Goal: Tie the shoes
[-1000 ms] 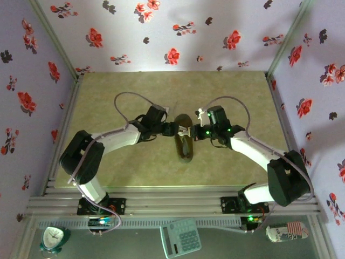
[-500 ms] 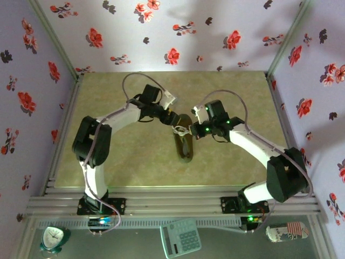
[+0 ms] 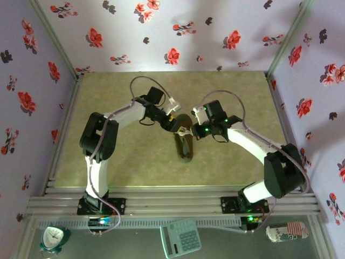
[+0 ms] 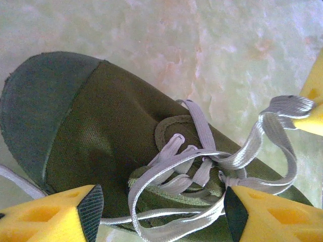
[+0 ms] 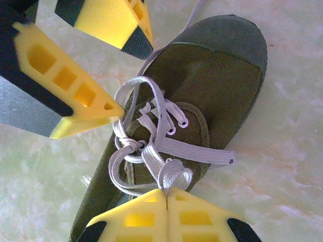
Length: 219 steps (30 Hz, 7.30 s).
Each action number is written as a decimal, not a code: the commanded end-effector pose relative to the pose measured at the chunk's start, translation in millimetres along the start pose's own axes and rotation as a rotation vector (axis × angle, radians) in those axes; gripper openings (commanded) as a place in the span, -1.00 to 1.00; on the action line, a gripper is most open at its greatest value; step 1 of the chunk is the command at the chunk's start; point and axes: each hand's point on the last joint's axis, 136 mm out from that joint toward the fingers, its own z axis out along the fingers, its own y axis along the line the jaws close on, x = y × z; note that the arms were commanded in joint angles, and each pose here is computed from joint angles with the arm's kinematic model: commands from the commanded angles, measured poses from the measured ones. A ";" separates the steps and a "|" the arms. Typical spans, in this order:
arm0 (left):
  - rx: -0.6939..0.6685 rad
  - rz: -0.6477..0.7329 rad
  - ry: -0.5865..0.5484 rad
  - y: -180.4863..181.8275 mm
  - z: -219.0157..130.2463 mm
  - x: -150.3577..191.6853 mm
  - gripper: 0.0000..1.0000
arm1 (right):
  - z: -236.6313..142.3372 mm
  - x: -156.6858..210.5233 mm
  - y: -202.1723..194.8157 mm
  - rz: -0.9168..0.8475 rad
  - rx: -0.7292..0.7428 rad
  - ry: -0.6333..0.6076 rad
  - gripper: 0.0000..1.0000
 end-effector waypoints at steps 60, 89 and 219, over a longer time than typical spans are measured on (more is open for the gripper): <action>-0.260 -0.076 -0.046 6.7 -33.7 -13.1 -1.00 | -6.3 0.0 0.5 0.011 0.020 -0.026 -1.00; -0.476 -0.501 -0.275 9.3 -12.6 31.8 -0.73 | -12.7 -1.9 4.6 0.021 0.010 -0.061 -1.00; -0.133 -0.085 -0.070 -60.8 -2.3 35.1 -0.23 | -8.0 -18.7 2.0 0.395 -0.026 -0.055 -1.00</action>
